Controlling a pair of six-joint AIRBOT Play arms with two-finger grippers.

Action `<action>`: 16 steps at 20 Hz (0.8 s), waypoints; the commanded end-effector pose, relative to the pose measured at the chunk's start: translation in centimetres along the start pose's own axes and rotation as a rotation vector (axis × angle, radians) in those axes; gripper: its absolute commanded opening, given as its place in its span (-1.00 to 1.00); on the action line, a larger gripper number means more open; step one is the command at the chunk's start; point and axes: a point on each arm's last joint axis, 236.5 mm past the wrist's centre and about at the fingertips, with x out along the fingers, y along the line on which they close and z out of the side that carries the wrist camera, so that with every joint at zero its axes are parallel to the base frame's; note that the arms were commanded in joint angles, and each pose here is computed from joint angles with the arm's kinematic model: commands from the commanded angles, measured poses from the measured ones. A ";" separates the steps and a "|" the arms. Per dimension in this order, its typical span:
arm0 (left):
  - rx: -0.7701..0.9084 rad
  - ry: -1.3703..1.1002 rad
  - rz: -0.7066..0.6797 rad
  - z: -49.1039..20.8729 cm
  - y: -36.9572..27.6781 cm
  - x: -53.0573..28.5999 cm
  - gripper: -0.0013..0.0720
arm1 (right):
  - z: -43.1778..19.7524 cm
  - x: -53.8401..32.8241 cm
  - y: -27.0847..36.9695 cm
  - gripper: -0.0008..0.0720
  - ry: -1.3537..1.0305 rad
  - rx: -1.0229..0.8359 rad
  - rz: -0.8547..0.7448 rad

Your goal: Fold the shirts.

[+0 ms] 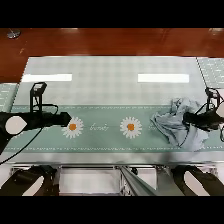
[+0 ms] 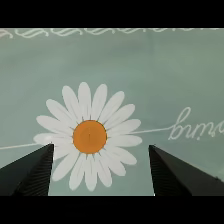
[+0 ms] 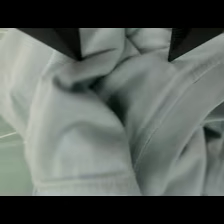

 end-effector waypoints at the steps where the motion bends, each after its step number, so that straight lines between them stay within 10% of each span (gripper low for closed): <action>1: -0.035 -0.003 -0.009 0.1 0.0 2.0 0.95 | -0.1 2.9 1.1 0.72 0.058 0.045 0.040; 3: -0.045 0.001 -0.015 0.8 -0.2 2.6 0.95 | -0.3 3.7 2.2 0.54 0.112 0.058 0.079; 5: -0.024 0.007 -0.012 1.3 -0.3 2.4 0.95 | 0.2 3.0 4.1 -0.92 0.123 0.004 0.157; 16: 0.057 -0.149 -0.131 3.6 -3.3 -8.4 0.94 | 15.1 -37.6 8.5 -0.90 -0.925 -0.204 0.412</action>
